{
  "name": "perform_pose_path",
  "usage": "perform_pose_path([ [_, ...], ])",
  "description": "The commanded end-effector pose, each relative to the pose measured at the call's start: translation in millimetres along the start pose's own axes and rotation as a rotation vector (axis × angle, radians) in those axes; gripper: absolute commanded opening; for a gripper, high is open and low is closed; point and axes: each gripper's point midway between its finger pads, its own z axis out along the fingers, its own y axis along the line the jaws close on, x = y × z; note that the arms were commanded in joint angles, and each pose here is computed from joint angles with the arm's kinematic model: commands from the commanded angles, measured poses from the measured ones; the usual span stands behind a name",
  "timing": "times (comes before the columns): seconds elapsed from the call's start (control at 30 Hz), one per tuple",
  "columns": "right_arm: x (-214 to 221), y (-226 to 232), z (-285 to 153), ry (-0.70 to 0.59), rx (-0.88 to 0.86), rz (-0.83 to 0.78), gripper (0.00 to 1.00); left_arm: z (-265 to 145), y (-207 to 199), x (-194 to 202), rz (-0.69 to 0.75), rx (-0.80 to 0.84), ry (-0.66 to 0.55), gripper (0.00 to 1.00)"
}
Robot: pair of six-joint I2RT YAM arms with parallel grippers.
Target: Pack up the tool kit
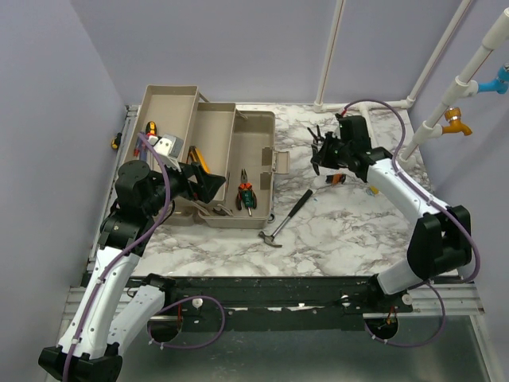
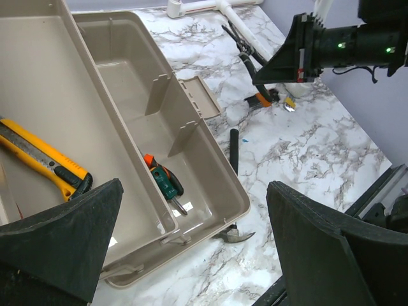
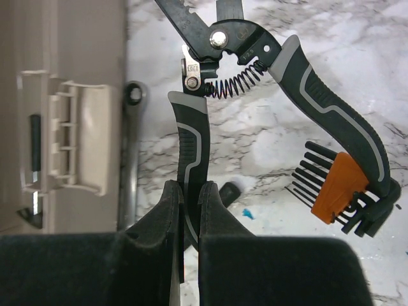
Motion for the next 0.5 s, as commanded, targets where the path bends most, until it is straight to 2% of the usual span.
perform_pose_path([
  [0.0,-27.8,51.0,-35.9,-0.052,-0.226,-0.011,0.01,-0.7,1.2,-1.2,0.009,-0.011,-0.003,0.98],
  [0.33,-38.3,103.1,-72.2,-0.065,-0.44,-0.004,0.01,-2.0,0.7,-2.1,0.011,-0.011,-0.008,0.98],
  [0.47,-27.7,138.7,-69.1,-0.035,-0.515,-0.012,0.01,-2.4,0.4,-2.7,0.012,-0.011,-0.01,0.98],
])
